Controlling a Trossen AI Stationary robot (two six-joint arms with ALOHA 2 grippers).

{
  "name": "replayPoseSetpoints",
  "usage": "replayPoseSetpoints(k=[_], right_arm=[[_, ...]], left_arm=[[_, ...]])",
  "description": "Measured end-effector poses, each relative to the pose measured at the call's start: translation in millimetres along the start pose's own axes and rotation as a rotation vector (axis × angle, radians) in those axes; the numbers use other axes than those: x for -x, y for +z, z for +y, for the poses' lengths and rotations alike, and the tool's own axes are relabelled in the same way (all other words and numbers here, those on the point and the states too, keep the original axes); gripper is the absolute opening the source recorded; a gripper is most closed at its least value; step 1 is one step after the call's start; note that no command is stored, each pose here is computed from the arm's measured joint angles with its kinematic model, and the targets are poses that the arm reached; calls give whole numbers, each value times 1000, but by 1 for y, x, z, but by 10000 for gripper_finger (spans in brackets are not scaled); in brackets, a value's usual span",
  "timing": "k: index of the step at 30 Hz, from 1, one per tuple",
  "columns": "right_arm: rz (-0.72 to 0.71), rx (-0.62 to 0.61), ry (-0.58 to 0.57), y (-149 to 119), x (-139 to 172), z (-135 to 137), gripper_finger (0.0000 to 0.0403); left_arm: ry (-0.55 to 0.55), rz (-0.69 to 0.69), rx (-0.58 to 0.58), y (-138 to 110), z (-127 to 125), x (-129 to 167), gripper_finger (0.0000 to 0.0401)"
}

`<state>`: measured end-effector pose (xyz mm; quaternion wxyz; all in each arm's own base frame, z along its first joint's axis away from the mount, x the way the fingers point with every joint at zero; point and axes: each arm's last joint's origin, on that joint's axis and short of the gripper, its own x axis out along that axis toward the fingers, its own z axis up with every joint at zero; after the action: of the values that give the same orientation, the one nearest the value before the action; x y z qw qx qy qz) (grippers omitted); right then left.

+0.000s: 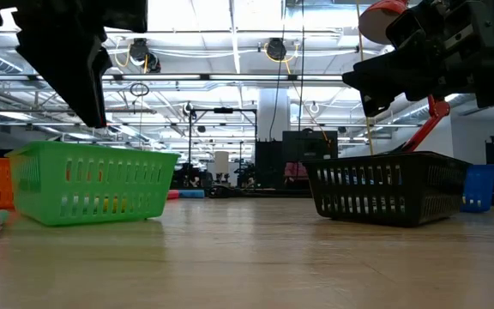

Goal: Pick & Place Markers
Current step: Put the small red highlighter pen into the green basket, then put the bottom small black highlighter pen into the green basket

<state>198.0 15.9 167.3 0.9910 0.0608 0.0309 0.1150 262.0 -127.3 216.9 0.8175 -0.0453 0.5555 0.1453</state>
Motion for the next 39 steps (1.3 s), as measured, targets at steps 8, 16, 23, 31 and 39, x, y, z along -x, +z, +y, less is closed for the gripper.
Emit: replayPoseSetpoints(k=[8,16,23,31,39], right_arm=[[0,0,0,0,0,0,93],[0,29,0,0,0,0,93],[0,38,0,0,0,0,93],[1,56,1,0,0,0,93],[11,55,2,-1,0,0,93]], left_arm=[[-173,142,-45,-6,-7,2,189],[-282,250,82,-31,-34,15,191],[-322,140,67,-55,-72,12,191],[-342,247,47,-71,-104,-32,191],[-287,294,45,-85,-115,-52,191]])
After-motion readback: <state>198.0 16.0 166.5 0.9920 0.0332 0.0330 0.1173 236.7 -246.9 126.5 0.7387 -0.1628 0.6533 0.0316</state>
